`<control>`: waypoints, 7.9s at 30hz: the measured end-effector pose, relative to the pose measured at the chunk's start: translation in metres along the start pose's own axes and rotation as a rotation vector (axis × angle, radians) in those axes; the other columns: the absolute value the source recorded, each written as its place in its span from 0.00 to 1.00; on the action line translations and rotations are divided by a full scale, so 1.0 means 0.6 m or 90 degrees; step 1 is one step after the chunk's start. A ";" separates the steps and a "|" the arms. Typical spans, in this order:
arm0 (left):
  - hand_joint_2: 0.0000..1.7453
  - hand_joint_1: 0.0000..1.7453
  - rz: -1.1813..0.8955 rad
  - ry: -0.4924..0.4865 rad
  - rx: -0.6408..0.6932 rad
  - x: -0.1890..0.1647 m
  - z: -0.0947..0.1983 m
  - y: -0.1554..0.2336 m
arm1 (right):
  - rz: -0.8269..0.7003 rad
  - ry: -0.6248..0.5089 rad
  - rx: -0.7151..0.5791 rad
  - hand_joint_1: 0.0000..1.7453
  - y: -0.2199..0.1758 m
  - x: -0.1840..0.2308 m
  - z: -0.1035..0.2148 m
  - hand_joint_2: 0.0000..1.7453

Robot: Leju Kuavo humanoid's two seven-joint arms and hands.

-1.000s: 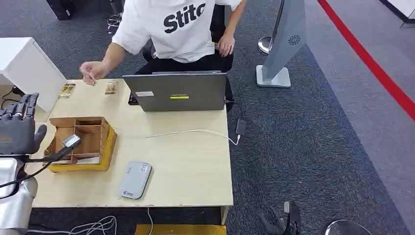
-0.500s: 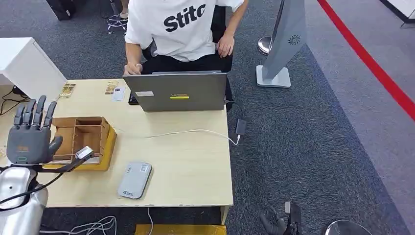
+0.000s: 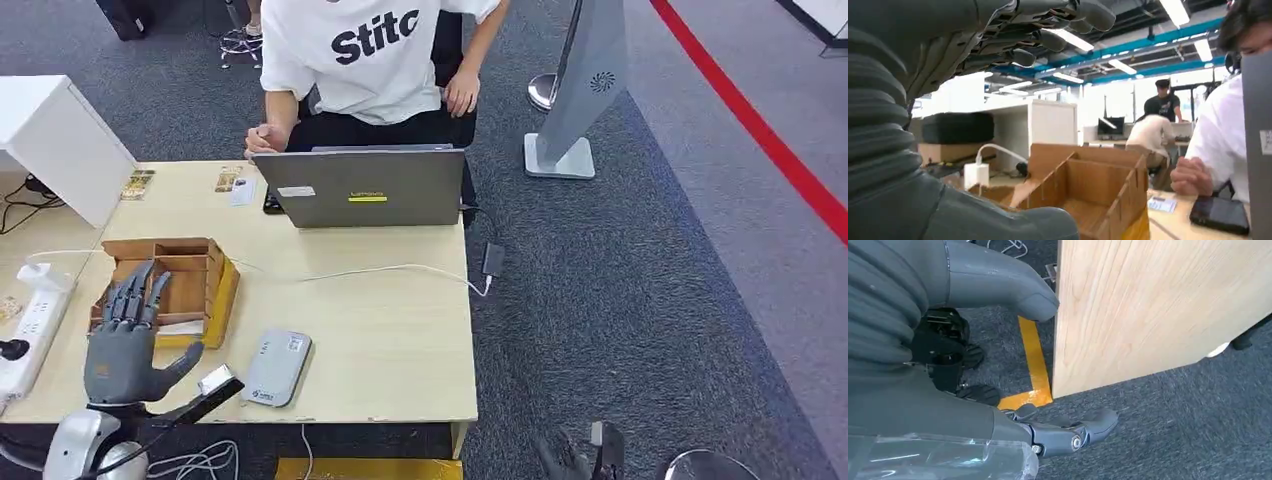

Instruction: Pass the card to the sensor for recognition and then transmit it.

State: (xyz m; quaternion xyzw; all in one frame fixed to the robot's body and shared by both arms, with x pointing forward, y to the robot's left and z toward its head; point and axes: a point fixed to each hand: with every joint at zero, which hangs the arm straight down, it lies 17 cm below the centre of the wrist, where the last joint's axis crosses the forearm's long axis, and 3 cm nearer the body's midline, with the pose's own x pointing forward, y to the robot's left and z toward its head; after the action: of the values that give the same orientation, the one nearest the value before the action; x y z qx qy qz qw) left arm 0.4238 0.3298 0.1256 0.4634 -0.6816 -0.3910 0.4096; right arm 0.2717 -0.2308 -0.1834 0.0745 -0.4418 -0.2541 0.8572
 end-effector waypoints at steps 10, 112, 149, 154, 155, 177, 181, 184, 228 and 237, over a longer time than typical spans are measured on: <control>1.00 0.00 0.005 0.065 -0.035 -0.070 0.044 -0.016 | -0.003 0.001 -0.006 0.00 -0.007 -0.002 0.002 1.00; 1.00 1.00 -0.189 0.156 -0.135 -0.287 0.007 -0.024 | 0.012 0.013 0.014 0.00 0.013 0.002 -0.007 1.00; 1.00 1.00 -0.249 0.060 0.068 -0.139 -0.265 0.203 | 0.023 0.021 0.036 0.00 0.039 0.004 -0.013 1.00; 1.00 1.00 -0.249 0.061 0.071 -0.134 -0.270 0.204 | 0.023 0.021 0.037 0.00 0.039 0.004 -0.013 1.00; 1.00 1.00 -0.248 0.062 0.073 -0.131 -0.274 0.204 | 0.020 0.020 0.036 0.00 0.039 0.005 -0.013 1.00; 1.00 0.00 -0.231 0.063 0.063 -0.073 -0.302 0.149 | 0.009 0.009 0.024 0.00 0.015 0.020 -0.017 1.00; 1.00 0.00 -0.237 0.058 0.099 -0.062 -0.287 0.157 | 0.010 0.010 0.022 0.00 0.013 0.019 -0.017 1.00; 1.00 0.00 -0.233 0.036 0.151 -0.038 -0.258 0.172 | 0.007 0.011 0.019 0.00 0.009 0.015 -0.014 1.00; 1.00 0.00 0.767 1.478 -0.279 0.067 0.819 -0.437 | -0.061 0.040 0.002 0.00 -0.046 -0.037 0.033 1.00; 1.00 0.00 0.684 1.312 -0.446 0.067 0.821 -0.439 | 0.032 0.142 -0.013 0.00 -0.085 -0.105 0.062 1.00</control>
State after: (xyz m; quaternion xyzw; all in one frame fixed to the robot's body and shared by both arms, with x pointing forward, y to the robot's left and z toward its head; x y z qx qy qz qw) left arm 0.0429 0.2974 -0.2836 0.0795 0.0009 0.2175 0.9728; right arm 0.1930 -0.2395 -0.2242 0.0824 -0.3428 -0.2271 0.9078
